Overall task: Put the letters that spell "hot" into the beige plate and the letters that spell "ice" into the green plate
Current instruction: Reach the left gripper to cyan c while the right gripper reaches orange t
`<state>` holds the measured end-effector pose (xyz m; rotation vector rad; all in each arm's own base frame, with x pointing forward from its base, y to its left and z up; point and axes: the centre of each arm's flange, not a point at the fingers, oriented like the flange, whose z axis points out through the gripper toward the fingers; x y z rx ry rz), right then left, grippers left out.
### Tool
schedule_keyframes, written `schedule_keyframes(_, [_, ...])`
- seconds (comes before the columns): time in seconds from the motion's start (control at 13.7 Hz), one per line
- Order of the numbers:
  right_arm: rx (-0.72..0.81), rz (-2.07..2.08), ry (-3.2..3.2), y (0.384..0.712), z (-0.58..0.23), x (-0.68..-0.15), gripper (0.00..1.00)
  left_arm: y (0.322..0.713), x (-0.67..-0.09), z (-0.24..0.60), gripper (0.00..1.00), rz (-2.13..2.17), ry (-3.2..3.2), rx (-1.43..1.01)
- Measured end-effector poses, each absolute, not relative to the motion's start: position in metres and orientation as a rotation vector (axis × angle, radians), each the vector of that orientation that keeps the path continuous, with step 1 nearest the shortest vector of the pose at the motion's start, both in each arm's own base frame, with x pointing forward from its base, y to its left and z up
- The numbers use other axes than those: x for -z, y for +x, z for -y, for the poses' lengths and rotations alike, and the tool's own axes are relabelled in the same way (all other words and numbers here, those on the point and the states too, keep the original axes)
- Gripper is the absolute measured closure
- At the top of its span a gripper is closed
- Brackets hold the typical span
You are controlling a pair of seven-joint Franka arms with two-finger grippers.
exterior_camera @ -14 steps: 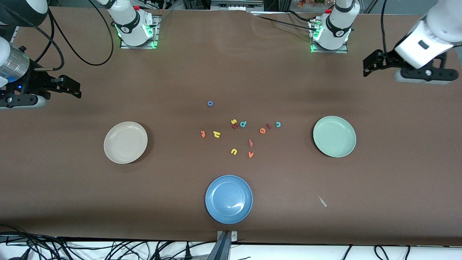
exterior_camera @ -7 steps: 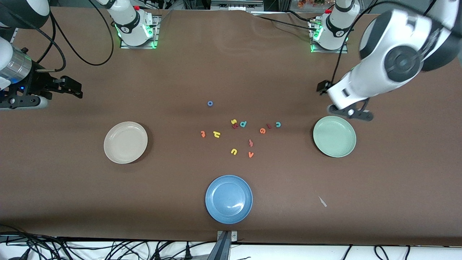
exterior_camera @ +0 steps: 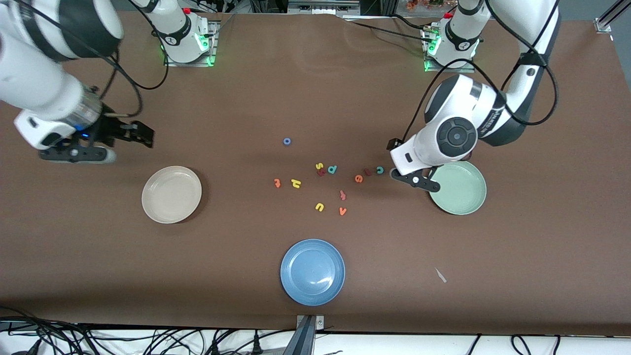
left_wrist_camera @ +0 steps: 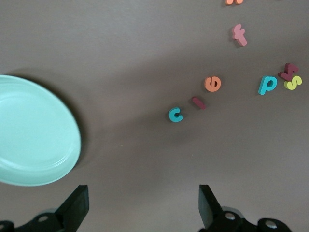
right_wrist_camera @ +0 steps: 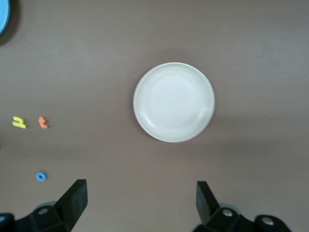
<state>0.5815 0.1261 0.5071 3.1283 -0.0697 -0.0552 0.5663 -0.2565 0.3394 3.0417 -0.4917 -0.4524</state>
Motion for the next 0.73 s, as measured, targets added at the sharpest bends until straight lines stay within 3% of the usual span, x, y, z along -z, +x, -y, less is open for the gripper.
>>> schedule_keyframes(0.73, [0.075,0.216,3.118,0.578,-0.284,-0.342,0.00,0.493,-0.229,0.259,0.00,0.538,3.024,0.287])
